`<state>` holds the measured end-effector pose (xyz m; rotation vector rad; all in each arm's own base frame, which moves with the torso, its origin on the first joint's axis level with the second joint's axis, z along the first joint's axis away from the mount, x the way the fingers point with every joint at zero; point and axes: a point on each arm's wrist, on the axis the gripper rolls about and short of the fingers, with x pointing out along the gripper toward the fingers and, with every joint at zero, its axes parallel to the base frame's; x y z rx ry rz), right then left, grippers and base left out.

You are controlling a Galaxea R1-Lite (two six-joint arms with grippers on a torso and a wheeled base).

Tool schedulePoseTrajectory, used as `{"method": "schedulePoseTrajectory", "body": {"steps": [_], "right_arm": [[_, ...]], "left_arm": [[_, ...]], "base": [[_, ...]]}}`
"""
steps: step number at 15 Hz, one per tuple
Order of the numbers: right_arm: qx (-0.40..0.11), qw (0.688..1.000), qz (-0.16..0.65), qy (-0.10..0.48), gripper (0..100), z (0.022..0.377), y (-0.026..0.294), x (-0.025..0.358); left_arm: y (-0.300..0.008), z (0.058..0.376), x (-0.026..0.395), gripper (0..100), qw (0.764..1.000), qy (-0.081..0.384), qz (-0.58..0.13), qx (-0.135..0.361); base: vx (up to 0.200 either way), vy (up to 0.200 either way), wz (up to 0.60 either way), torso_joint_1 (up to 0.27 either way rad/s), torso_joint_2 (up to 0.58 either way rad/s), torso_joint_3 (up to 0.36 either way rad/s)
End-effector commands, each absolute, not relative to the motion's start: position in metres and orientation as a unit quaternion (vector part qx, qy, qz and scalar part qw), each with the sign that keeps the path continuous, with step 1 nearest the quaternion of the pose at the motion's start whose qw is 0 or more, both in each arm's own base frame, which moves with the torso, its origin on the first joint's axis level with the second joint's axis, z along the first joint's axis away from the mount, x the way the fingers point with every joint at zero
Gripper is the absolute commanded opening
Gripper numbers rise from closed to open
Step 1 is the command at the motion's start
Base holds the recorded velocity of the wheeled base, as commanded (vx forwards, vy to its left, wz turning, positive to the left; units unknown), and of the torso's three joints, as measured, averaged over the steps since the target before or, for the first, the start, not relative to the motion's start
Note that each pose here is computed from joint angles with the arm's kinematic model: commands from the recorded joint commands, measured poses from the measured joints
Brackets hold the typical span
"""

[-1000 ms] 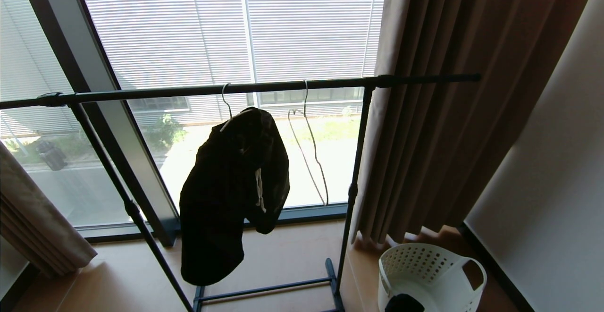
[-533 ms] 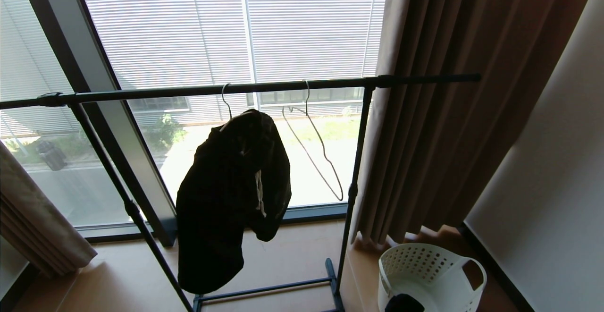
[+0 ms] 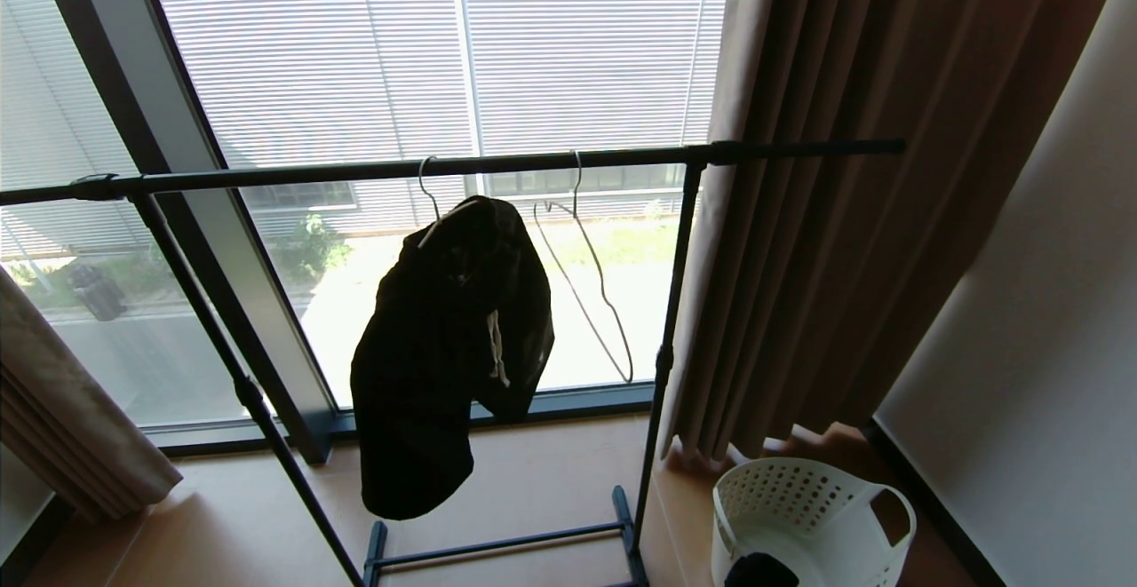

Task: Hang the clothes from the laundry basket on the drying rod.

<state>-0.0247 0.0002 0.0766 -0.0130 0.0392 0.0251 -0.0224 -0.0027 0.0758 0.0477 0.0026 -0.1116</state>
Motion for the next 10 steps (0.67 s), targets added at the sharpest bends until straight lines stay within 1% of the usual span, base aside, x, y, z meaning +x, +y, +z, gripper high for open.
{"method": "schedulePoseTrajectory", "body": {"steps": [1,3,10], "right_arm": [[-0.007,1.0,0.013,0.019,100,0.0767,0.0002,-0.0248],[-0.007,1.0,0.014,0.02,100,0.0766,0.0003,-0.0248],[-0.007,1.0,0.014,0.019,100,0.0767,0.0003,-0.0248]], "left_arm": [[-0.0027,0.0758,-0.0222,100,0.998,0.003,-0.056,0.023],[-0.0027,0.0758,-0.0222,100,0.998,0.003,-0.056,0.022],[-0.0027,0.0759,-0.0221,100,0.998,0.003,-0.056,0.023]], "base": [[0.0,0.0,0.0,0.0,0.0,0.0],[0.0,0.0,0.0,-0.016,0.03,0.03],[0.0,0.0,0.0,-0.14,0.34,0.192]]}}
